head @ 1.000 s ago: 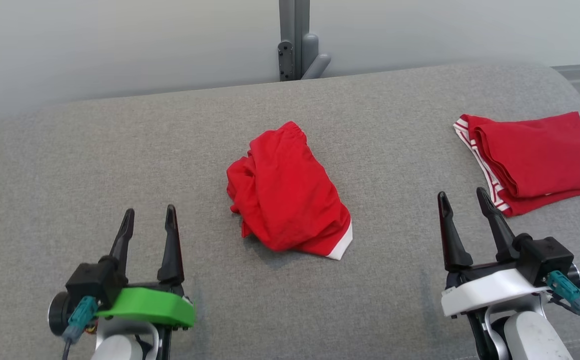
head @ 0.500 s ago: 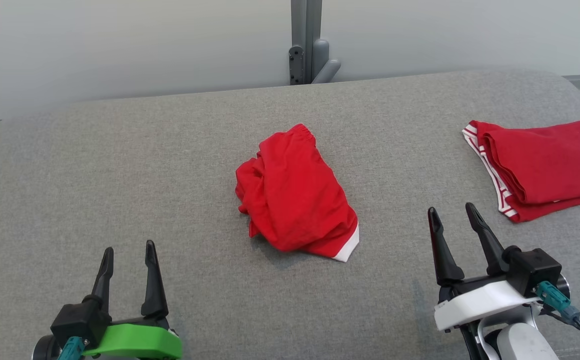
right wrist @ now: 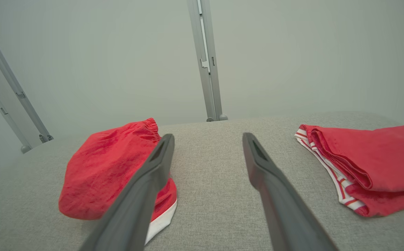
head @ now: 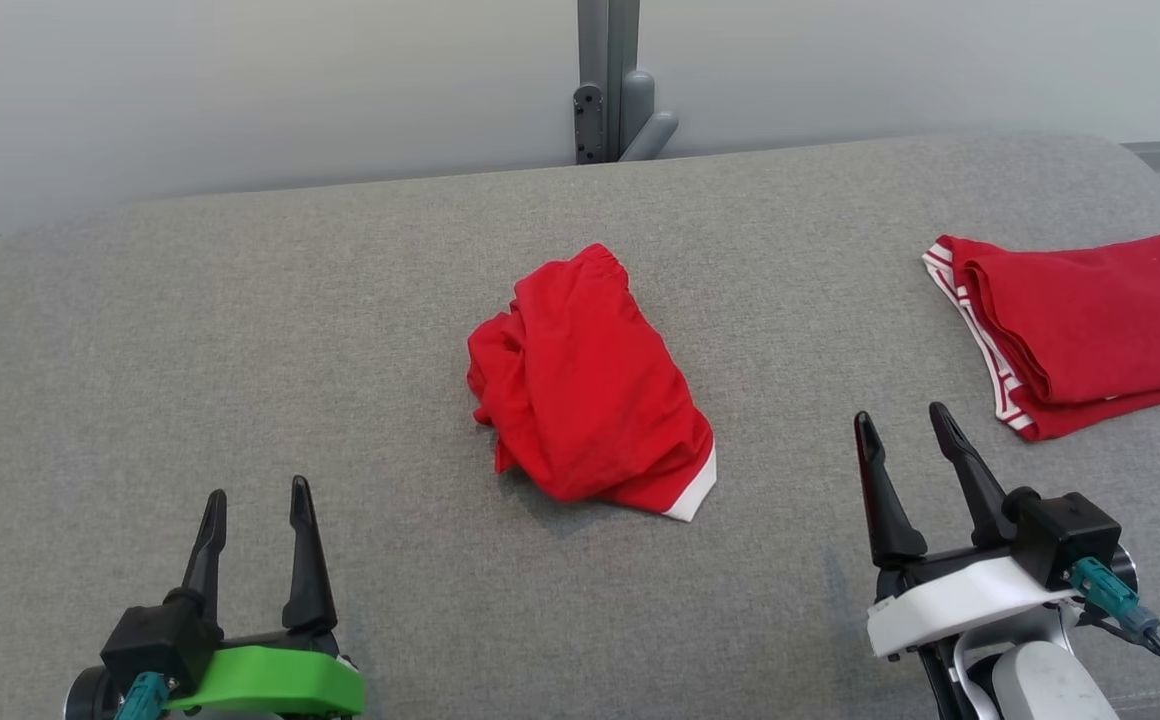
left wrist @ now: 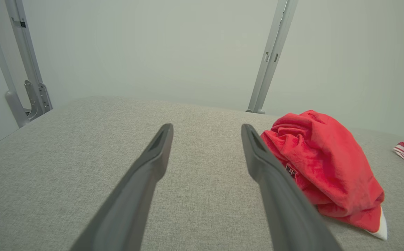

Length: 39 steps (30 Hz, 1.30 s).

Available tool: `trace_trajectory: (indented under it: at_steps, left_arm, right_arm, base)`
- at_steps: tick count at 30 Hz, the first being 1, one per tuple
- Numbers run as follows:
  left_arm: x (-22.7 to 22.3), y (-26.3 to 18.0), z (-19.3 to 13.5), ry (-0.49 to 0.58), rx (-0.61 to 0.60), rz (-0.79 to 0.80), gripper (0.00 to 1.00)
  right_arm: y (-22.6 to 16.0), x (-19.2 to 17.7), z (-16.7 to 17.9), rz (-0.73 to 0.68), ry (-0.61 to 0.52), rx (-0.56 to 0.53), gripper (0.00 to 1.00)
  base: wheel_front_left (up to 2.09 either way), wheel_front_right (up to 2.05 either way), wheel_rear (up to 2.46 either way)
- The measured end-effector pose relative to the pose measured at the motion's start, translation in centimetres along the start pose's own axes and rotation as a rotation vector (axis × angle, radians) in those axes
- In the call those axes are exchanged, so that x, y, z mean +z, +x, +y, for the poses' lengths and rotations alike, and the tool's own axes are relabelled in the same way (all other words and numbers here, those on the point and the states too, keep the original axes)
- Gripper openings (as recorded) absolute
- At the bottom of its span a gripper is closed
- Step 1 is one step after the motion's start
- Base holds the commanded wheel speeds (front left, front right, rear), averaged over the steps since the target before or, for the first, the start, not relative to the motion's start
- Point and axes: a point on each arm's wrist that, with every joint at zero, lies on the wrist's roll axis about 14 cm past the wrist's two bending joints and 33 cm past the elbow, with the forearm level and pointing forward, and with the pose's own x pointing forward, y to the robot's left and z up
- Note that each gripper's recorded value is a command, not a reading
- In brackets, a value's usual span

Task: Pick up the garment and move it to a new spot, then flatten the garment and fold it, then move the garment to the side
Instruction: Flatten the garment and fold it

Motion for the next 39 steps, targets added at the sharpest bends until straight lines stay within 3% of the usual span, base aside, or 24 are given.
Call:
trace_trajectory:
  at_steps: [13, 20, 26, 38, 39]
  left_arm:
    - [-0.2, 0.2, -0.6, 0.013, -0.027, 0.002, 1.00]
    - [-0.1, 0.6, -0.3, 0.013, -0.020, -0.001, 1.00]
    - [0.2, 0.3, 1.2, 0.015, 0.026, -0.008, 1.00]
    - [0.8, -2.0, 5.5, 0.022, 0.182, -0.013, 1.00]
    - [0.9, -2.3, 5.9, 0.024, 0.196, -0.013, 1.00]
  right_arm:
    - [0.9, -1.3, 0.5, 0.036, 0.005, 0.020, 1.00]
    - [2.7, -3.1, 3.2, 0.089, 0.008, 0.110, 1.00]
    - [5.8, -6.3, 7.3, 0.198, 0.031, 0.236, 1.00]
    - [9.3, -13.5, 10.3, 0.459, 0.115, 0.265, 1.00]
    - [9.4, -13.9, 10.7, 0.473, 0.115, 0.275, 0.67]
  base:
    - [0.00, 0.00, 0.00]
    - [0.00, 0.00, 0.00]
    - [0.00, 0.00, 0.00]
    - [0.00, 0.00, 0.00]
    - [0.00, 0.00, 0.00]
